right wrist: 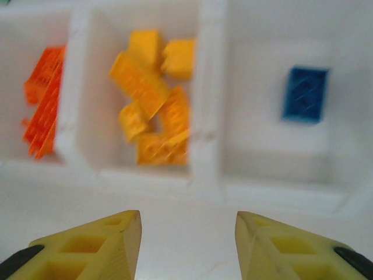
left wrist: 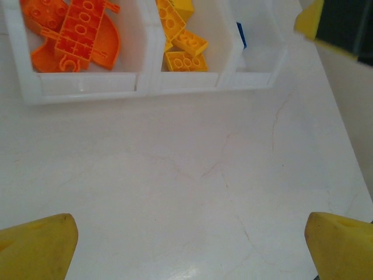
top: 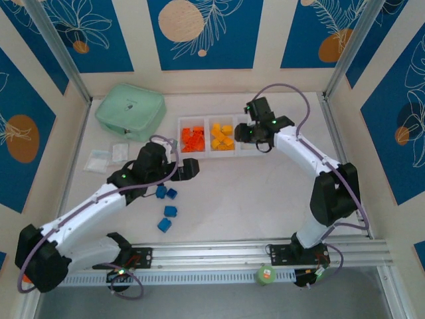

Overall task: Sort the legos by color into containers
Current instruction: Pick up the lego from the center of the table.

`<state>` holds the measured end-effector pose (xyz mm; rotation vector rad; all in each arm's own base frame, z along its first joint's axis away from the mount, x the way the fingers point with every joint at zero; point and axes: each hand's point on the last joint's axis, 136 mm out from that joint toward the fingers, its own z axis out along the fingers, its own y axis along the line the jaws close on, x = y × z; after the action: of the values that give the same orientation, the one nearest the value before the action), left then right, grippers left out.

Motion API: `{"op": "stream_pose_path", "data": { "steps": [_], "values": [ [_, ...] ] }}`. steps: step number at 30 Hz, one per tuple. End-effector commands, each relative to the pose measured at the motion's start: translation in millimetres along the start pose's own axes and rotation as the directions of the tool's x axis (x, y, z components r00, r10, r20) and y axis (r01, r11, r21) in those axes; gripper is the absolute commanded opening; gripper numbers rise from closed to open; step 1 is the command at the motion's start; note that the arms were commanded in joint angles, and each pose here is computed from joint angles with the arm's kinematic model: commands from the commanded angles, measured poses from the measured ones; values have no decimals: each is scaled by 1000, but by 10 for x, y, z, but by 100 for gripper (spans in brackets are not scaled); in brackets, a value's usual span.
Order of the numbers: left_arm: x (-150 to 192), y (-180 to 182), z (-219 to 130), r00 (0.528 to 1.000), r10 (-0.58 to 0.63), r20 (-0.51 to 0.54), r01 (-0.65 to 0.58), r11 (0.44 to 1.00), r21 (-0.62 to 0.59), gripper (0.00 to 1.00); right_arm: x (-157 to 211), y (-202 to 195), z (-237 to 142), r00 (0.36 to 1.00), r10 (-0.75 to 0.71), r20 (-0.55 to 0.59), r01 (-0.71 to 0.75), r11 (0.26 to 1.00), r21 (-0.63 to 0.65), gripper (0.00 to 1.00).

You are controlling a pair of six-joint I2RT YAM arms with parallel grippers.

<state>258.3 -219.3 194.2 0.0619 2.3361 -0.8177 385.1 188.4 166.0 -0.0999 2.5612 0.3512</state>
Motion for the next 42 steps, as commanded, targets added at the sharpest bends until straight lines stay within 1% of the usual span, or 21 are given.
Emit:
{"op": "stream_pose_path", "data": {
  "steps": [1,5,9,14,17,19,23,26,29,35,39,42],
  "values": [
    [193,258,-132,999,-14,-32,11,996,-85,99,436,399,-38,995,-56,-83,51,996,-68,49],
    [336,429,-338,999,-36,-41,30,989,-145,99,869,902,-42,980,-148,-136,126,979,-157,53],
    [454,571,-528,998,-55,-34,48,981,-189,99,1269,1311,41,957,-214,-194,171,961,-217,57],
    [538,690,-708,997,-78,-15,73,971,-227,99,1581,1730,193,938,-243,-247,175,947,-268,63],
    [556,742,-804,996,-92,1,90,964,-250,99,1690,1965,311,927,-284,-244,211,934,-287,66],
    [555,783,-861,995,-99,18,100,959,-267,99,1718,2041,421,919,-301,-254,231,935,-271,68],
    [563,804,-926,994,-98,38,104,959,-264,99,1759,2245,596,905,-342,-254,257,914,-315,71],
    [572,839,-971,994,-103,45,112,953,-282,99,1826,2363,685,878,-413,-241,329,887,-324,74],
    [584,857,-1006,993,-108,57,119,952,-282,99,1898,2408,767,859,-450,-245,368,874,-317,75],
    [601,886,-1061,992,-108,66,122,949,-290,99,1928,2447,896,834,-500,-235,425,852,-304,76],
    [603,910,-1086,991,-108,79,127,947,-295,99,1939,2455,987,812,-537,-227,473,835,-281,75],
    [603,915,-1086,991,-109,81,128,947,-296,99,1942,2424,1062,800,-552,-236,498,830,-252,73]
  ]
}}
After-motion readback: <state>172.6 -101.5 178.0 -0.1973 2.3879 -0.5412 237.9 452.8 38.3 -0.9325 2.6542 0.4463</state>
